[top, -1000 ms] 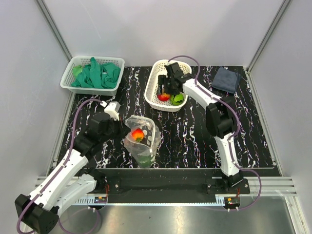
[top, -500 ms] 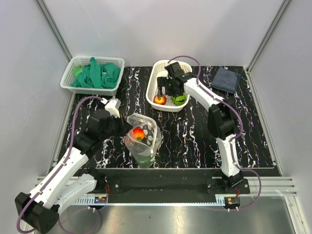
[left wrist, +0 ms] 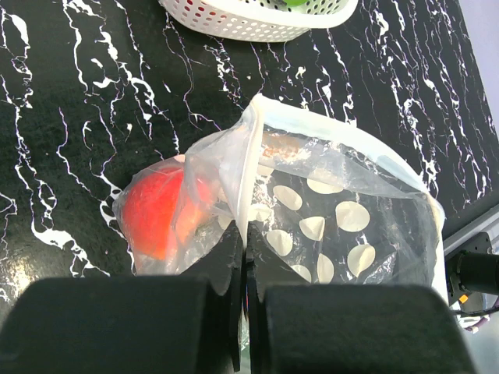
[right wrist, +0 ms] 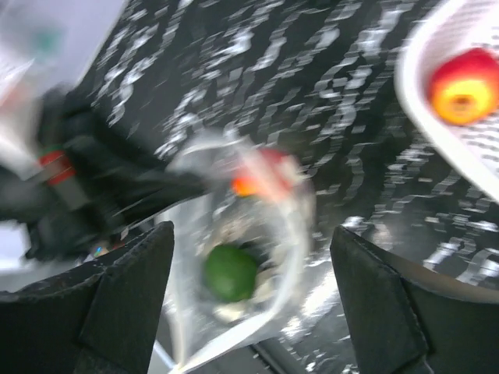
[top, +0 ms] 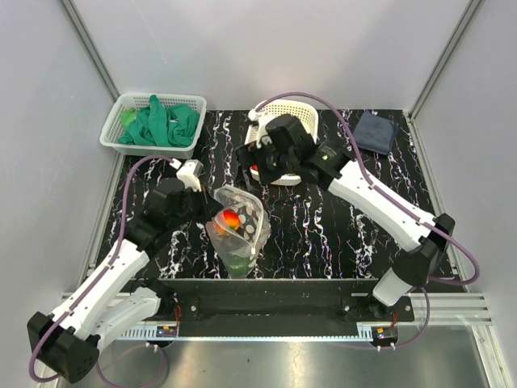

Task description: Open the zip-top bag and remove the fake food

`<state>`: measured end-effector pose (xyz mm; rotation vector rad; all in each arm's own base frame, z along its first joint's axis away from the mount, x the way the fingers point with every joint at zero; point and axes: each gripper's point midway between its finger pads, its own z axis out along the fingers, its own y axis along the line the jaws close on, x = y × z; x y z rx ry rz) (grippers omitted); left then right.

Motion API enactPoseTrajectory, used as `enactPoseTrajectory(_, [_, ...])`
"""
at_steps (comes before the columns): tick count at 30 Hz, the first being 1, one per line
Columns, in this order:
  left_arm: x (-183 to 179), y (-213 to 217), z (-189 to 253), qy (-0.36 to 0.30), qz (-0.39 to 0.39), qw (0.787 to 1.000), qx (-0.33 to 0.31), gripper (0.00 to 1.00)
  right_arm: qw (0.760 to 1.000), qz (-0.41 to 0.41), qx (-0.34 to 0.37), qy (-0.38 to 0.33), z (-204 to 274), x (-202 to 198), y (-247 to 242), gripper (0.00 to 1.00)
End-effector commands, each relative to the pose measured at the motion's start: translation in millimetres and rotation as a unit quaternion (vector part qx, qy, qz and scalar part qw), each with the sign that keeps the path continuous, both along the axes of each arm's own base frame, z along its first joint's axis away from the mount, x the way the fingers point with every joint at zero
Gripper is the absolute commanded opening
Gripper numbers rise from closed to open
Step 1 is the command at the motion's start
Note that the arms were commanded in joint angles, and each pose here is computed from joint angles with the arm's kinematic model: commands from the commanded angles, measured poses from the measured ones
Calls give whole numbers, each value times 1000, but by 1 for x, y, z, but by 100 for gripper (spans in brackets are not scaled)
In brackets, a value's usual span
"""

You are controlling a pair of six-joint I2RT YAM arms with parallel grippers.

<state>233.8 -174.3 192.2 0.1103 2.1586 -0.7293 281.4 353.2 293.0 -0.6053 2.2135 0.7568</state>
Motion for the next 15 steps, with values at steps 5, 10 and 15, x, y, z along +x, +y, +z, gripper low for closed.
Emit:
enactPoseTrajectory(5, [14, -12, 40, -54, -10, 998, -32, 0, 992, 61, -7, 107, -59, -55, 45, 77])
enactPoseTrajectory(10, [14, -12, 41, -54, -12, 998, -32, 0, 990, 35, -57, 121, -108, -41, 46, 65])
enactPoseTrajectory(15, [16, -12, 39, -56, -10, 998, -32, 0, 986, 44, -69, 144, -131, -47, 51, 48])
